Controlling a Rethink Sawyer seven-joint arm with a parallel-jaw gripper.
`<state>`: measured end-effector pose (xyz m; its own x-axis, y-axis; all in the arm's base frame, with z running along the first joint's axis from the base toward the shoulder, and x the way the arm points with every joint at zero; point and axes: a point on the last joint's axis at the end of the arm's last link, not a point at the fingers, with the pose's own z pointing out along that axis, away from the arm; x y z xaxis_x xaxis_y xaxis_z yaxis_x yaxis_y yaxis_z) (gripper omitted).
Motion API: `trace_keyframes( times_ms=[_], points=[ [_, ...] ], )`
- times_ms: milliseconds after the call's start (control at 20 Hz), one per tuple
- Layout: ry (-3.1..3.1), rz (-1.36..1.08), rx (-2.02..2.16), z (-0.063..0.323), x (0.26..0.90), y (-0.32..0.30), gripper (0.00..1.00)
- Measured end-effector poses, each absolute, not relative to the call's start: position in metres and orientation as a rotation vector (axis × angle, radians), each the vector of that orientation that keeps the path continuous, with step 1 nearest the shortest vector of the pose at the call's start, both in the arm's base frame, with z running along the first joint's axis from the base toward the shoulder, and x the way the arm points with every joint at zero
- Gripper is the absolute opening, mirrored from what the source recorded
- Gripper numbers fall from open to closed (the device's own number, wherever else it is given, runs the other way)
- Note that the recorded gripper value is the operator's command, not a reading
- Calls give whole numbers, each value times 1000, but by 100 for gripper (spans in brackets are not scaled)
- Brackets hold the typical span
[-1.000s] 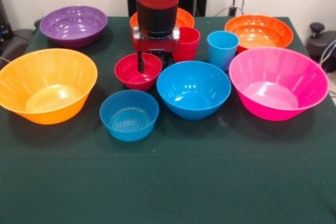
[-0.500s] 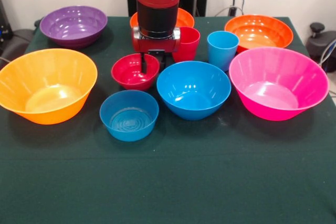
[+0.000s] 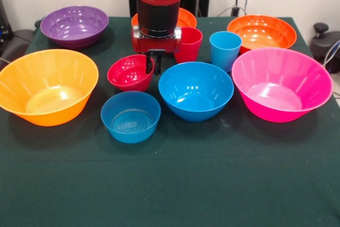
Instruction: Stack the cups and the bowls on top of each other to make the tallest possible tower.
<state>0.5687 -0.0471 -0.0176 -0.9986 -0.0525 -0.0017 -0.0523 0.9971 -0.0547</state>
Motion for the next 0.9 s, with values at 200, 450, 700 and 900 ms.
trace_keyframes(
  times_ms=[200,450,700,900],
  points=[
    [3133,-88,-82,-16,570,-48,0],
    [3133,-124,-111,-14,569,-43,0],
    [3128,-173,-176,-10,572,-28,0],
    [3136,-224,-245,-5,575,-11,0]
  ],
)
